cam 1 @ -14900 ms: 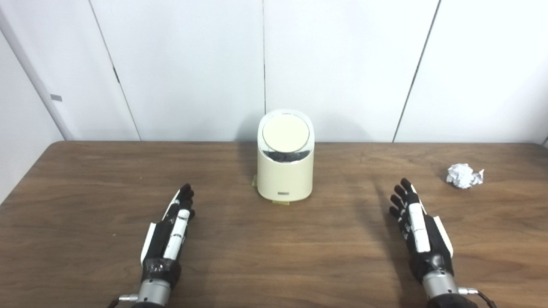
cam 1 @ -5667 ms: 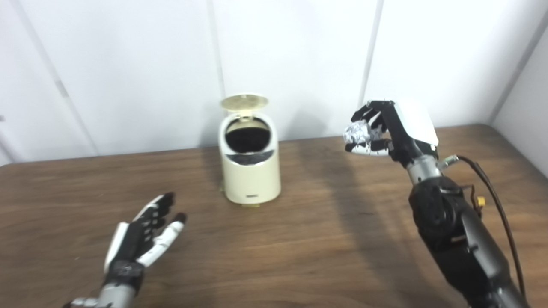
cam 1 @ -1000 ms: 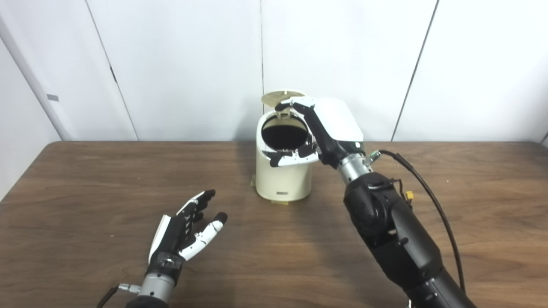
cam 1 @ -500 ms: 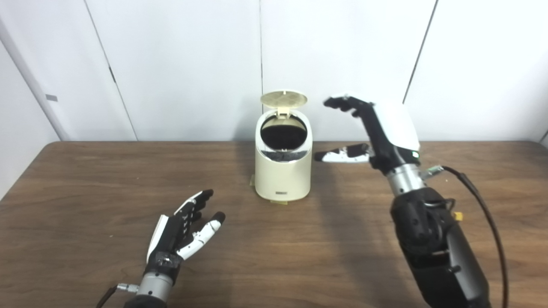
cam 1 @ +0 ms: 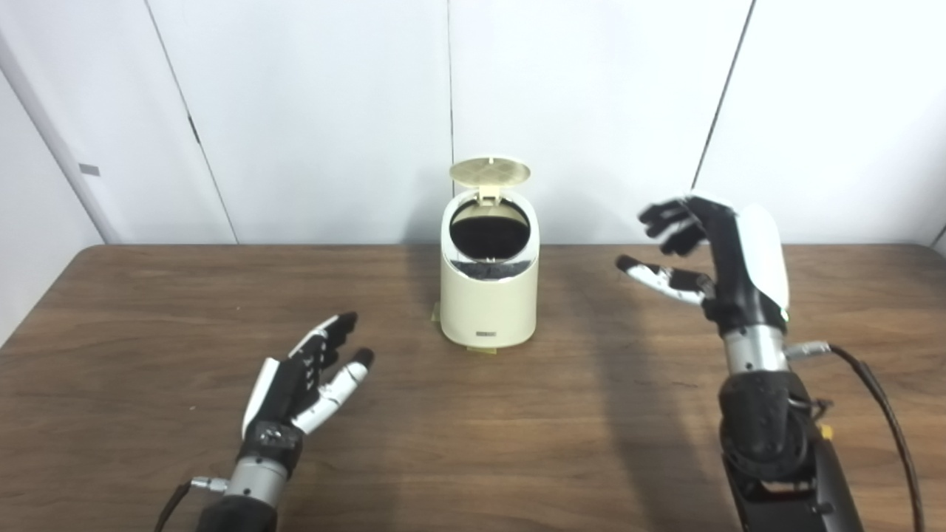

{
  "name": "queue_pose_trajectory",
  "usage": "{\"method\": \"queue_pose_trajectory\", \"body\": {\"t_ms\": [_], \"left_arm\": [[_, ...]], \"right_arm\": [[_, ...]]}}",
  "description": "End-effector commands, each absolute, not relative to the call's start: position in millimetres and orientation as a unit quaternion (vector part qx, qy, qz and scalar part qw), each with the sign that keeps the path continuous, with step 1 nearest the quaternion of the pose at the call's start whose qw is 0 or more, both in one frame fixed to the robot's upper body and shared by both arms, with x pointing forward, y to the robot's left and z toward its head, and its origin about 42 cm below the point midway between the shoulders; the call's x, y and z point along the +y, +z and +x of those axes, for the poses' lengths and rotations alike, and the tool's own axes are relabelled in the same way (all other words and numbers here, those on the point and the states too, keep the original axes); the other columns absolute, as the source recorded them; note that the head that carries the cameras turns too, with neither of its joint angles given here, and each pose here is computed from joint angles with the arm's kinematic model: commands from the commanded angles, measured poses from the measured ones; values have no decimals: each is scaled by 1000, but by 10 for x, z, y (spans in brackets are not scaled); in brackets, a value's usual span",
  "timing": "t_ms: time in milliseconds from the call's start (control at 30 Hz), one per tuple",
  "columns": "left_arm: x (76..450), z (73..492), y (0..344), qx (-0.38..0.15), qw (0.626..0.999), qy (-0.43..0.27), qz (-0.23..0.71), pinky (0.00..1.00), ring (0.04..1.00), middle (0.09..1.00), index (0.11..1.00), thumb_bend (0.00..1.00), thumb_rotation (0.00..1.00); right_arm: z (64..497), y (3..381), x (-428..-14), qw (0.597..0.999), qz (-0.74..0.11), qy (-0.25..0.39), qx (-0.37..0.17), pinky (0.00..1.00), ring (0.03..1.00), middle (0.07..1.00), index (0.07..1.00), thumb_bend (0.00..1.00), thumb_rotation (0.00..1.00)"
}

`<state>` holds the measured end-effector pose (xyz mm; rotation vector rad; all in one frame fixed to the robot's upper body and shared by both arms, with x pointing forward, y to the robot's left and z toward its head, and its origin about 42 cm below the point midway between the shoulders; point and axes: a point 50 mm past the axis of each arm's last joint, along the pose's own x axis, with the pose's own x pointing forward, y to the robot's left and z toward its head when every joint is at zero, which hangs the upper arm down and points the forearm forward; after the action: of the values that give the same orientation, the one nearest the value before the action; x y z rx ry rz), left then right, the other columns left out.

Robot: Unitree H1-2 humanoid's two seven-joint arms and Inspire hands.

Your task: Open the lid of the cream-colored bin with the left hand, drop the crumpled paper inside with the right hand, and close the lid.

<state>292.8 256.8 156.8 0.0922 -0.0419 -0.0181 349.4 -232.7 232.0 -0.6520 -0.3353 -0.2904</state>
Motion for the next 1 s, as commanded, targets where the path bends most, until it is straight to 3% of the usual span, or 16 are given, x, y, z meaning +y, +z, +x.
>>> {"method": "queue_pose_trajectory", "body": {"t_ms": [0, 133, 233, 333, 400, 500, 700, 967], "left_arm": [[2485, 3165, 1810, -62, 998, -15, 14, 927, 928, 913, 929, 489, 428], [2427, 3332, 1955, -78, 997, -13, 9, 905, 914, 902, 920, 479, 438], [2342, 3494, 2156, -113, 993, -26, 27, 865, 889, 885, 902, 465, 453], [2247, 3642, 2359, -142, 988, -39, 34, 831, 872, 875, 888, 485, 439], [2180, 3738, 2510, -163, 984, -40, 54, 810, 848, 857, 871, 492, 442], [2081, 3881, 2759, -194, 977, -55, 74, 805, 835, 845, 861, 476, 437], [1916, 4149, 3116, -229, 963, -79, 117, 807, 840, 840, 848, 492, 444], [1685, 4411, 3522, -260, 929, -107, 240, 787, 820, 813, 800, 523, 483]], "right_arm": [[3487, 2376, -2359, 938, -271, -147, -162, 380, 429, 489, 504, 504, 0], [3412, 2203, -2442, 956, -230, -143, -113, 460, 444, 485, 511, 520, 0], [3325, 2034, -2475, 963, -214, -144, -75, 538, 568, 487, 502, 527, 5], [3219, 1882, -2457, 974, -170, -141, -46, 484, 572, 484, 506, 525, 7], [3161, 1789, -2449, 981, -130, -140, -34, 500, 607, 626, 499, 516, 111], [3081, 1700, -2424, 986, -89, -140, -18, 520, 630, 680, 498, 508, 148], [3020, 1591, -2394, 991, -42, -127, -12, 550, 668, 718, 498, 506, 154], [3044, 1513, -2320, 993, 24, -113, -16, 623, 719, 750, 498, 504, 154]]}}
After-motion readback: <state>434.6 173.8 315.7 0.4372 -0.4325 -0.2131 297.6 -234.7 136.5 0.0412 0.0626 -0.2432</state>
